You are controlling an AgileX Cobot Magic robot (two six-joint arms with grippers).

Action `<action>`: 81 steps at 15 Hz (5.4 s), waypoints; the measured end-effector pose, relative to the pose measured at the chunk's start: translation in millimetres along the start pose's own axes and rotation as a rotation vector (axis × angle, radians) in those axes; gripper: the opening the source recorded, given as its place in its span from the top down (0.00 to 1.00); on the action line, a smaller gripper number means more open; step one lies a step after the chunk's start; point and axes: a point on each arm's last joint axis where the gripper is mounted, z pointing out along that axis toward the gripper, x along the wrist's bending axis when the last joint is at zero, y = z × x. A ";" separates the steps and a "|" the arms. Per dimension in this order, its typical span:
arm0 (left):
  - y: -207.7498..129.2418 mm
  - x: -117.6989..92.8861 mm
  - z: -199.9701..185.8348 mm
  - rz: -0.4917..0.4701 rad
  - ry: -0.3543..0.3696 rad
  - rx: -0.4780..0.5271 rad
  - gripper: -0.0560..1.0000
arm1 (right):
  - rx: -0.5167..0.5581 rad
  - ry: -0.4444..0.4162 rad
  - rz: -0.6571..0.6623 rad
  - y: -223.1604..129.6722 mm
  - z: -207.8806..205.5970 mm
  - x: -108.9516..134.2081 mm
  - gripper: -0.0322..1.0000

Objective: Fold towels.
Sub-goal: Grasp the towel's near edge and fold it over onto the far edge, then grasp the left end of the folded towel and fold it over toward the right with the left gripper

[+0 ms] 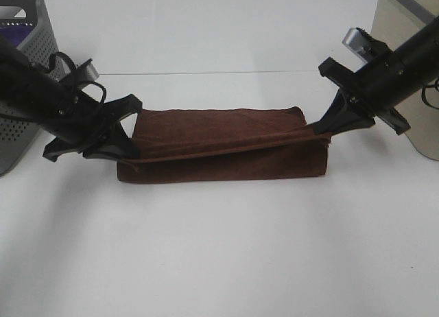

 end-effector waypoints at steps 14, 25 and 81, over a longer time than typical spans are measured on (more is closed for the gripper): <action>99.7 -6.6 42.9 0.099 0.025 -0.258 0.93 | -0.152 -0.022 -0.074 106.2 34.9 -23.6 0.95; 93.2 -4.5 77.1 0.150 0.083 -0.286 0.30 | -0.188 -0.054 -0.048 113.6 56.9 -48.5 0.38; 81.0 -156.3 132.2 0.060 -0.219 -0.192 0.46 | -0.068 -0.163 -0.069 96.2 17.5 -30.6 0.09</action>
